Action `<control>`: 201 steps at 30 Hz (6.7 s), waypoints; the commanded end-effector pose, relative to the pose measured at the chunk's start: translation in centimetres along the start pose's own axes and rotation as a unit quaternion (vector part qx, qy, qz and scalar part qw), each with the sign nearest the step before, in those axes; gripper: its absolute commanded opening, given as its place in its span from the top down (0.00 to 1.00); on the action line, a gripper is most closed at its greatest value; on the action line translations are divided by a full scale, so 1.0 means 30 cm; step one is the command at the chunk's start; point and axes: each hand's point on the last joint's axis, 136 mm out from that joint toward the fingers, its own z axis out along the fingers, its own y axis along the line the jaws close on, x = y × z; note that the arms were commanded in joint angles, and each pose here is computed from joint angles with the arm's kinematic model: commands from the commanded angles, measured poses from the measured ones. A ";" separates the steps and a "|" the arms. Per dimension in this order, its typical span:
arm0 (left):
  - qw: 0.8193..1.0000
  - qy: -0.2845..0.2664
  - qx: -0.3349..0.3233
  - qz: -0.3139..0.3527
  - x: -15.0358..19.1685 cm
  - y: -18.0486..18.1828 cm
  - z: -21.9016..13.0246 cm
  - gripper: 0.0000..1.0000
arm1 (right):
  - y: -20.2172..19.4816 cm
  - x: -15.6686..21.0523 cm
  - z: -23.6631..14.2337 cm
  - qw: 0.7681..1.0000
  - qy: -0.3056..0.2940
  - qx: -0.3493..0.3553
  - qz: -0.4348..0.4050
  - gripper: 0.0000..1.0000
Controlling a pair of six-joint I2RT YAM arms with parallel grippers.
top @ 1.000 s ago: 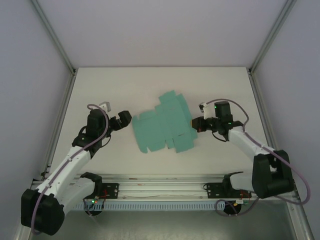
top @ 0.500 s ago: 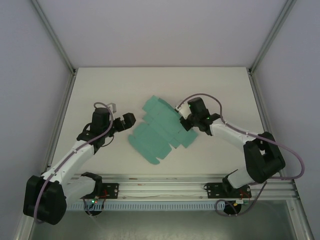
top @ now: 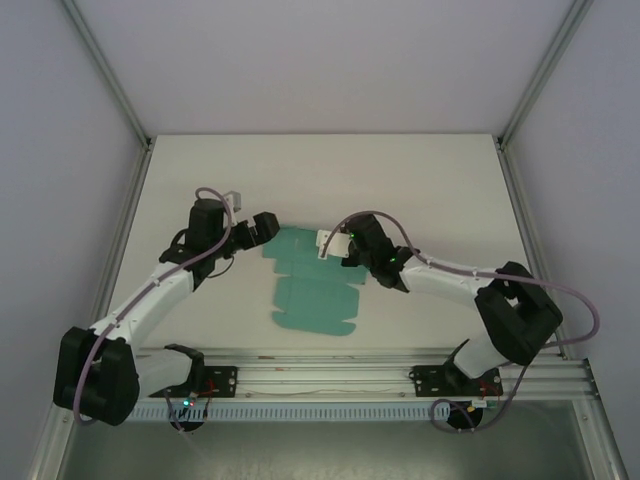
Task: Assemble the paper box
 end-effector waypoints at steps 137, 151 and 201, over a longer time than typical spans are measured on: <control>0.974 -0.011 0.212 0.083 0.128 -0.033 0.135 0.48 | -0.192 -0.120 -0.205 0.979 -0.178 0.039 0.086 1.00; 0.965 0.012 0.240 0.107 0.167 -0.098 0.158 0.72 | -0.202 -0.137 -0.236 0.974 -0.201 0.031 0.105 1.00; 0.978 -0.066 -0.200 -0.006 -0.084 0.335 0.044 0.00 | -0.145 -0.009 0.018 0.984 -0.015 0.140 -0.109 1.00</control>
